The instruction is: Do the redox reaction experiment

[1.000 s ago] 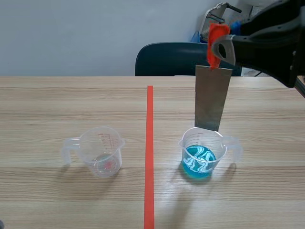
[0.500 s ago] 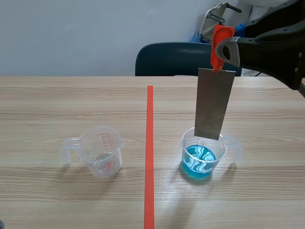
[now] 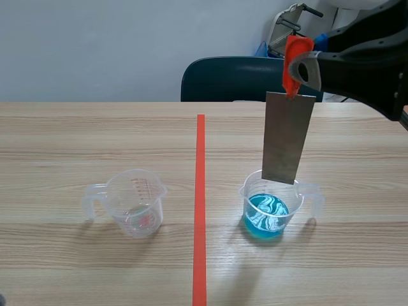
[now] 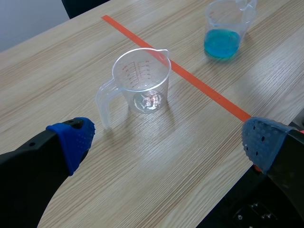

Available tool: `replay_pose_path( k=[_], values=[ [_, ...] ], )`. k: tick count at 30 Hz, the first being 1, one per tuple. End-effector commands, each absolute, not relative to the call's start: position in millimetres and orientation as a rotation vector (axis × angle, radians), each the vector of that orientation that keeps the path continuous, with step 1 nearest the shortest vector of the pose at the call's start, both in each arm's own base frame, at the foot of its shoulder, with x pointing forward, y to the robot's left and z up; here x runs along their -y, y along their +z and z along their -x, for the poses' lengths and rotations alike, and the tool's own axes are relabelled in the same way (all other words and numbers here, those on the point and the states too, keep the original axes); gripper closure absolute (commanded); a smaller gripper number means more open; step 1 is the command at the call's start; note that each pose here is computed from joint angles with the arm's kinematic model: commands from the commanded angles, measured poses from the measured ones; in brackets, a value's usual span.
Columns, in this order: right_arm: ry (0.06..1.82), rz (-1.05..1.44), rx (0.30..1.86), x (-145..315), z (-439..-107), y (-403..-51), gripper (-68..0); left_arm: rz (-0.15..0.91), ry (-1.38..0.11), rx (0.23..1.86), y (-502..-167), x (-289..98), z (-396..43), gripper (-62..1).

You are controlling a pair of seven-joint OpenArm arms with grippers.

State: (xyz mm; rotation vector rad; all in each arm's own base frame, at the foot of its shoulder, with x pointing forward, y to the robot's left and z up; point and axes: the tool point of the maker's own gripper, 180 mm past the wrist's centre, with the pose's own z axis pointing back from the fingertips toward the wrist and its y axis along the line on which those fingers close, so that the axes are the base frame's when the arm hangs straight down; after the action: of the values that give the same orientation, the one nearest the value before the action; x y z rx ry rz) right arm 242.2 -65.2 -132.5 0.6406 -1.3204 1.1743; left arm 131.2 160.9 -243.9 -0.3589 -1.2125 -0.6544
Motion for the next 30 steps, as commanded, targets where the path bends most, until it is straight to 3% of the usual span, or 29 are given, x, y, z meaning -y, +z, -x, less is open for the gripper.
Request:
replay_pose_path(
  k=[1, 30],
  values=[
    [1.171, -0.644, 1.365, 65.4, -245.0, -120.3, -0.6, 0.375, -0.640, 1.232, -238.7, -157.5, -130.8, -62.3],
    [1.168, -0.655, 1.377, 64.7, -244.5, -117.8, -0.6, 0.366, -0.643, 1.208, -243.0, -158.7, -129.9, -62.3]
  ],
)
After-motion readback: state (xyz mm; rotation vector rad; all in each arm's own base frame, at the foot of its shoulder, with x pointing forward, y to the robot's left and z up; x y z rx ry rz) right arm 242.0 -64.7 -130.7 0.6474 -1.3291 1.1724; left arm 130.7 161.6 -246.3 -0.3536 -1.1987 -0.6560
